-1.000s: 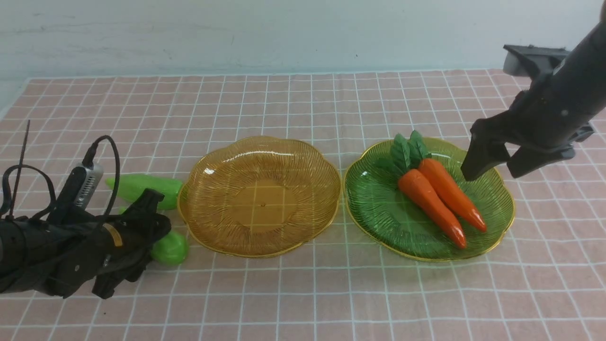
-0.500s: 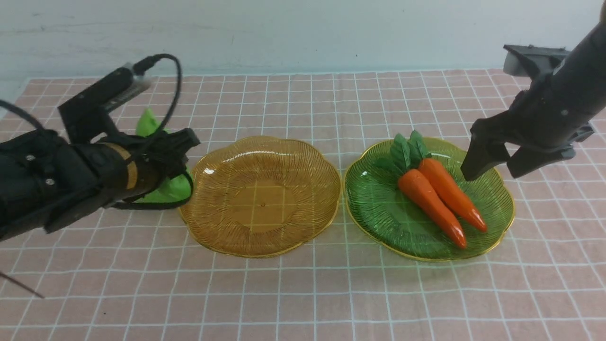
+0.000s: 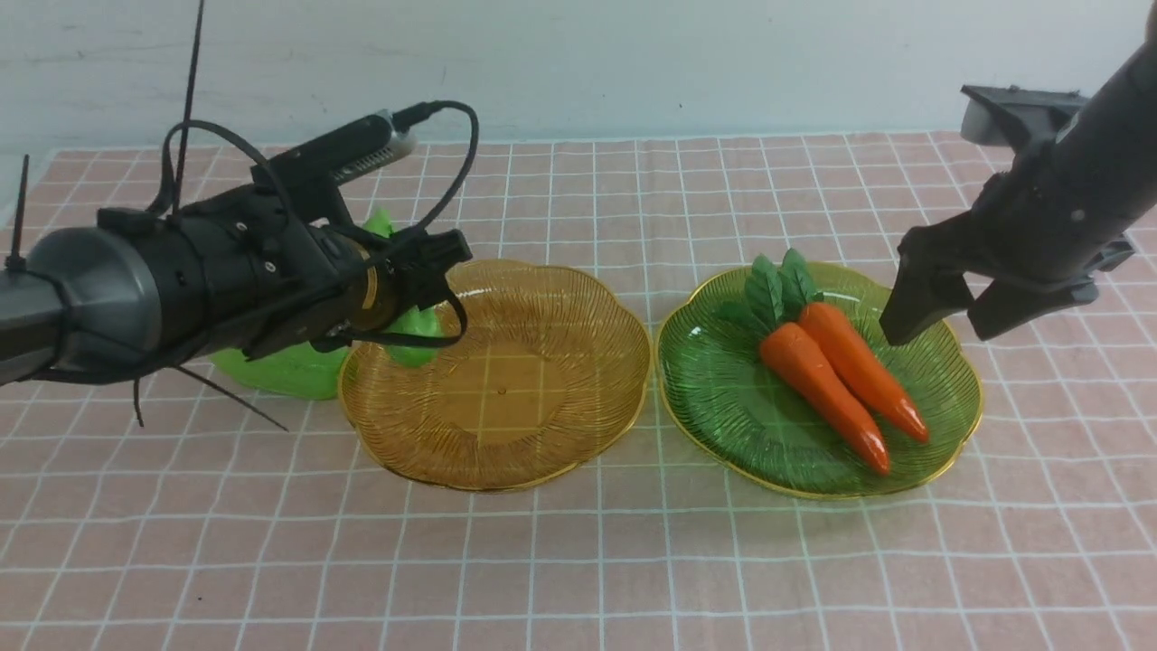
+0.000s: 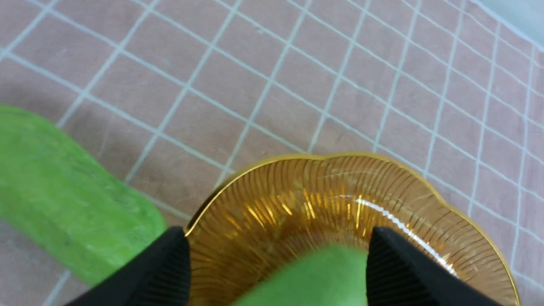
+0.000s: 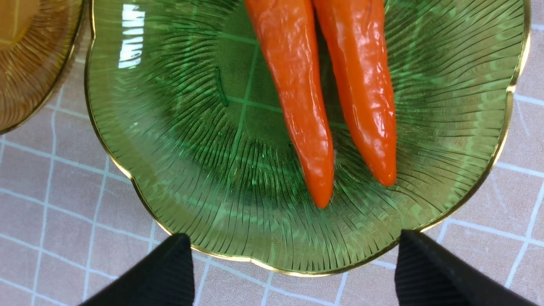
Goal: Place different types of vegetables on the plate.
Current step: 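Put the green cucumber next to the left plate into that plate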
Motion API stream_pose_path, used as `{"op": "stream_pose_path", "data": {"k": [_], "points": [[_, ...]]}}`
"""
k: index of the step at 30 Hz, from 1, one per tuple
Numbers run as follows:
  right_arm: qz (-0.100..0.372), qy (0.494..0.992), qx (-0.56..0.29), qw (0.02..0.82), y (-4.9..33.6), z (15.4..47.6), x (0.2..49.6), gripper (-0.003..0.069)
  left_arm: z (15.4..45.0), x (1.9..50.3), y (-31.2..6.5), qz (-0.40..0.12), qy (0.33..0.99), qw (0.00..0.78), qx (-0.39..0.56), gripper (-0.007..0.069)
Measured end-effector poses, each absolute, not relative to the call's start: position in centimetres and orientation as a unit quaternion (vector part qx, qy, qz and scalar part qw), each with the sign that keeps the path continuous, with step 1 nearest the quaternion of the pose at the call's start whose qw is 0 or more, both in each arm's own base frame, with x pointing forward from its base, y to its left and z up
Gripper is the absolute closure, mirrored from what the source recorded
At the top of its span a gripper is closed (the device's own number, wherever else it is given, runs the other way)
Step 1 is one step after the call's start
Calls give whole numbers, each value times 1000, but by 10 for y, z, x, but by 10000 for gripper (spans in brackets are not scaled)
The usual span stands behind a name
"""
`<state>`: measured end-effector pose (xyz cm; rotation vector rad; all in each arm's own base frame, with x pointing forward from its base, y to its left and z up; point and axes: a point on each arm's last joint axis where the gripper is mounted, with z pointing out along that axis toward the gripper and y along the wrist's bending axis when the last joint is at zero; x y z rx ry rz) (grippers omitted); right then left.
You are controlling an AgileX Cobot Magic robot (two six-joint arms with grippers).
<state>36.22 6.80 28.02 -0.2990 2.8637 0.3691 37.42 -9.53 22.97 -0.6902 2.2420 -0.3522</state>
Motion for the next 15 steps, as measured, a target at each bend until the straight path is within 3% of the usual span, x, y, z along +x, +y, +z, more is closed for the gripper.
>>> {"op": "stream_pose_path", "data": {"k": [11,15], "points": [[126,979,-102,119,68,280,362,81,238,380,-89,-138,875,375,-274,122],[126,979,-102,119,68,280,362,81,251,386,-71,-51,895,415,-152,143]]}}
